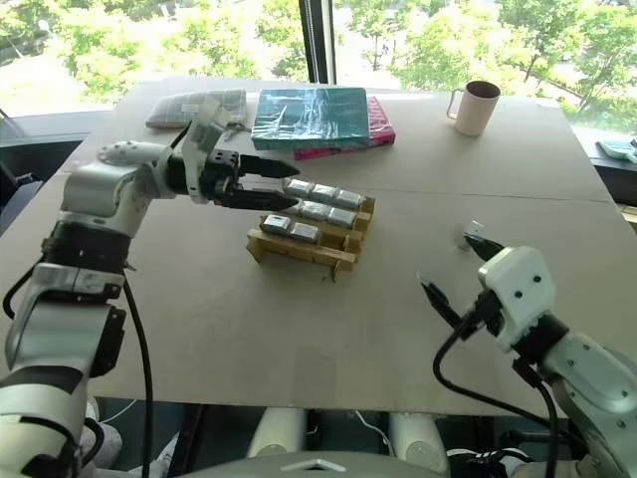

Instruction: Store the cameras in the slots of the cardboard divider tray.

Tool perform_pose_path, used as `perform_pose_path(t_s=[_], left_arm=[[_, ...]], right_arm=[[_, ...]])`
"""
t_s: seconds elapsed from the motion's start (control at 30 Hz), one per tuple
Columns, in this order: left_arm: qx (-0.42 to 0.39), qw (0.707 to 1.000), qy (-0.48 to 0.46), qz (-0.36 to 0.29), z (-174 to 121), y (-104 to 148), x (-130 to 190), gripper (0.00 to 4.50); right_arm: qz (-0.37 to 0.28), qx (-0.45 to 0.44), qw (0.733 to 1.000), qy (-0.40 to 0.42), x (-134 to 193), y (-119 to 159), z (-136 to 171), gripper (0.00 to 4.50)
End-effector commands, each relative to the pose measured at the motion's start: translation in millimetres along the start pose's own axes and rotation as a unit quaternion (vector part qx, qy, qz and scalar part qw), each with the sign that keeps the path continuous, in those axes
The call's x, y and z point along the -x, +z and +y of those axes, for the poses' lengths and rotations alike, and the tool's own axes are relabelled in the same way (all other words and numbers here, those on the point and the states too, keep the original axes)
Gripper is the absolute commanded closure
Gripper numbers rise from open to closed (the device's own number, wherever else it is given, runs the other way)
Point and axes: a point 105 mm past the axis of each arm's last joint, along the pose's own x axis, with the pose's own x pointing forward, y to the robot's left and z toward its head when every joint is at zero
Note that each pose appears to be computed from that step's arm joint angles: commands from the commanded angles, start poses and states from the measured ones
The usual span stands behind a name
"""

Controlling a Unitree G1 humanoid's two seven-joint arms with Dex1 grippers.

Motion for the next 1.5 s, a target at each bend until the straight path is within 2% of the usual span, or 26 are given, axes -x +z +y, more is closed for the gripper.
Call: perform_pose_path(t_s=[0.03, 0.17, 0.2, 0.23, 0.4, 0.57, 0.6, 0.67, 0.7, 0.73, 0.83, 0.87, 0.93, 1.0, 1.1, 1.2, 1.33, 1.5], left_arm=[[-0.024, 0.996, 0.041, -0.069, -17.7, 12.2, 4.7, 0.68], [0.023, 0.998, 0.022, -0.059, -58.3, -17.8, 19.0, 0.68], [0.030, 0.998, 0.025, -0.057, -65.0, -22.0, 24.1, 0.14], [0.018, 0.998, 0.028, -0.048, -71.4, -25.7, 29.3, 0.07], [0.014, 0.999, 0.030, -0.037, -83.7, -25.6, 38.6, 0.07], [-0.012, 1.000, 0.018, -0.006, -89.7, -27.0, 49.3, 0.07], [-0.015, 1.000, 0.019, -0.004, -89.6, -27.3, 50.2, 0.00], [-0.015, 1.000, 0.024, -0.004, -89.7, -27.3, 51.9, 0.00], [-0.015, 1.000, 0.026, -0.003, -90.1, -27.8, 52.2, 0.00], [-0.013, 1.000, 0.028, -0.003, -90.4, -28.5, 52.5, 0.00], [-0.005, 0.999, 0.033, -0.007, -90.6, -29.2, 52.5, 0.00], [-0.003, 0.999, 0.033, -0.007, -91.0, -30.5, 53.3, 0.00], [0.004, 0.999, 0.042, -0.009, -89.8, -32.8, 55.6, 0.00], [0.005, 0.998, 0.059, -0.013, -86.8, -35.5, 58.6, 0.00], [-0.003, 0.996, 0.089, -0.026, -83.7, -40.1, 64.2, 0.00], [-0.023, 0.993, 0.092, -0.068, -88.0, -38.6, 72.5, 0.00], [0.019, 0.996, 0.084, -0.033, -98.0, -52.6, 93.3, 0.00], [0.025, 0.994, 0.106, -0.013, -99.2, -60.9, 106.8, 0.00]], right_arm=[[0.049, -0.048, 0.995, -0.077, -14.2, -15.3, -26.2, 0.05], [0.085, -0.096, 0.982, -0.135, -38.5, -27.0, -47.6, 0.05], [0.097, -0.115, 0.977, -0.152, -44.2, -31.1, -53.4, 0.05], [0.105, -0.131, 0.972, -0.163, -51.3, -33.8, -58.5, 0.05], [0.128, -0.168, 0.961, -0.176, -70.1, -40.8, -68.3, 0.05], [0.179, -0.196, 0.943, -0.198, -84.1, -62.6, -74.4, 0.05], [0.183, -0.200, 0.942, -0.200, -84.7, -64.5, -75.0, 0.57], [0.195, -0.200, 0.937, -0.210, -83.8, -69.9, -79.0, 0.86], [0.201, -0.197, 0.936, -0.211, -82.9, -72.2, -80.4, 1.43], [0.205, -0.192, 0.936, -0.212, -82.3, -73.6, -81.5, 1.57], [0.195, -0.177, 0.941, -0.212, -82.0, -69.2, -85.3, 2.88], [0.185, -0.164, 0.947, -0.204, -82.3, -65.0, -85.5, 3.54], [0.172, -0.134, 0.957, -0.189, -81.6, -58.6, -85.2, 3.72], [0.125, -0.099, 0.977, -0.142, -85.0, -40.3, -77.0, 3.72], [0.049, -0.005, 0.999, 0.008, -87.8, -7.2, -37.8, 3.72], [0.003, 0.042, 0.987, 0.158, -84.5, 14.6, 6.4, 3.72], [-0.050, 0.003, 0.946, 0.321, -96.4, 50.9, 61.4, 3.72], [-0.040, 0.025, 0.930, 0.365, -122.7, 45.2, 89.6, 3.72]])
